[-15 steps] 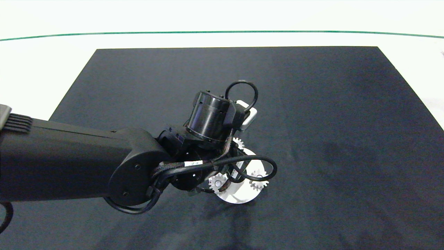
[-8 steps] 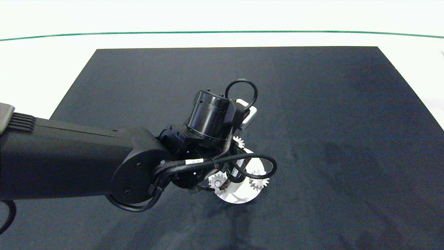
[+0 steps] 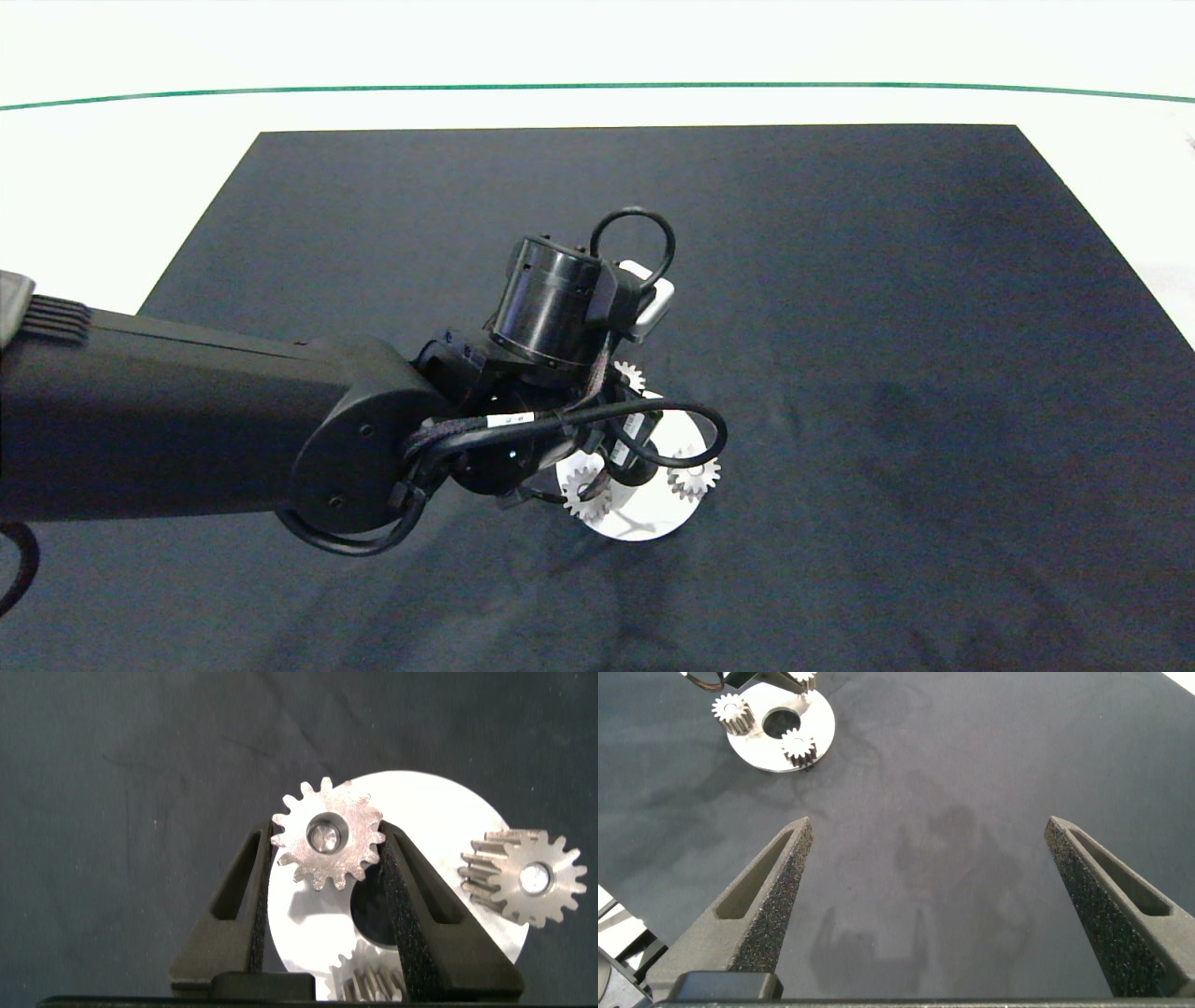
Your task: Install three planetary gears onto the carrier pins
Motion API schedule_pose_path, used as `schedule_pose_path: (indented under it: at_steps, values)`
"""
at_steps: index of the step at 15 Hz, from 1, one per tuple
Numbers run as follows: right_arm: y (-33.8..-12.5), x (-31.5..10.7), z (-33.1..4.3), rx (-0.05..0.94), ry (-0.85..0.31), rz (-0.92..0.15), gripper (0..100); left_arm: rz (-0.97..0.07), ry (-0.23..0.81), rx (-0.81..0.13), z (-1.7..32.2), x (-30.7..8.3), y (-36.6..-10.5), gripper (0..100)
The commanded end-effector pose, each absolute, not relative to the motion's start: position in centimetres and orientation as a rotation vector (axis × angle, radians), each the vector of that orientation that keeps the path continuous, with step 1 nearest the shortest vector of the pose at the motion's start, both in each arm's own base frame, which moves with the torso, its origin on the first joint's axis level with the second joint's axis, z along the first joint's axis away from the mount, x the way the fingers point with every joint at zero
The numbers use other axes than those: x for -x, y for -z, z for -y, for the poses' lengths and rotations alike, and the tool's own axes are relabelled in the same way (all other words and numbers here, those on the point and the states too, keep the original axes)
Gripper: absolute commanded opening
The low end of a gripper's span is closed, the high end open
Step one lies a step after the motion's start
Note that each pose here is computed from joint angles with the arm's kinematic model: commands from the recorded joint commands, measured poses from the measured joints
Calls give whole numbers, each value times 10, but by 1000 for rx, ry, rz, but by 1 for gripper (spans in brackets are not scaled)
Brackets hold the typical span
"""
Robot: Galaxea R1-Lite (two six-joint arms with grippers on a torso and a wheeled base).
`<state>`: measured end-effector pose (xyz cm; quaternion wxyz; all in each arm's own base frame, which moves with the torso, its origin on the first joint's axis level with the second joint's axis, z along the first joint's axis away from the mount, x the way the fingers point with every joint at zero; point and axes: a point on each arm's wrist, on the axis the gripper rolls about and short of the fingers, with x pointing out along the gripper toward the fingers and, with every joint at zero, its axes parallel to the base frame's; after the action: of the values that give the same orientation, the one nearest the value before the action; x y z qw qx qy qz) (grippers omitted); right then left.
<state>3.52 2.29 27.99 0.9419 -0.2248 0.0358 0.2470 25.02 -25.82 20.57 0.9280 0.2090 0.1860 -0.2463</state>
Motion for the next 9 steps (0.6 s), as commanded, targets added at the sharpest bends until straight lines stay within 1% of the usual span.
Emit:
schedule_pose_path:
  at_steps: [1,2,9]
  values:
    - [-279,-36,-23,463,-504,-77,100,-382,509,-431,258,-247,-205,10]
    - [-279,-36,-23,464,-504,-78,100,-382,508,-429,258,-247,-205,100]
    - [-279,-36,-23,470,-505,-77,100,-378,508,-426,258,-247,-206,100]
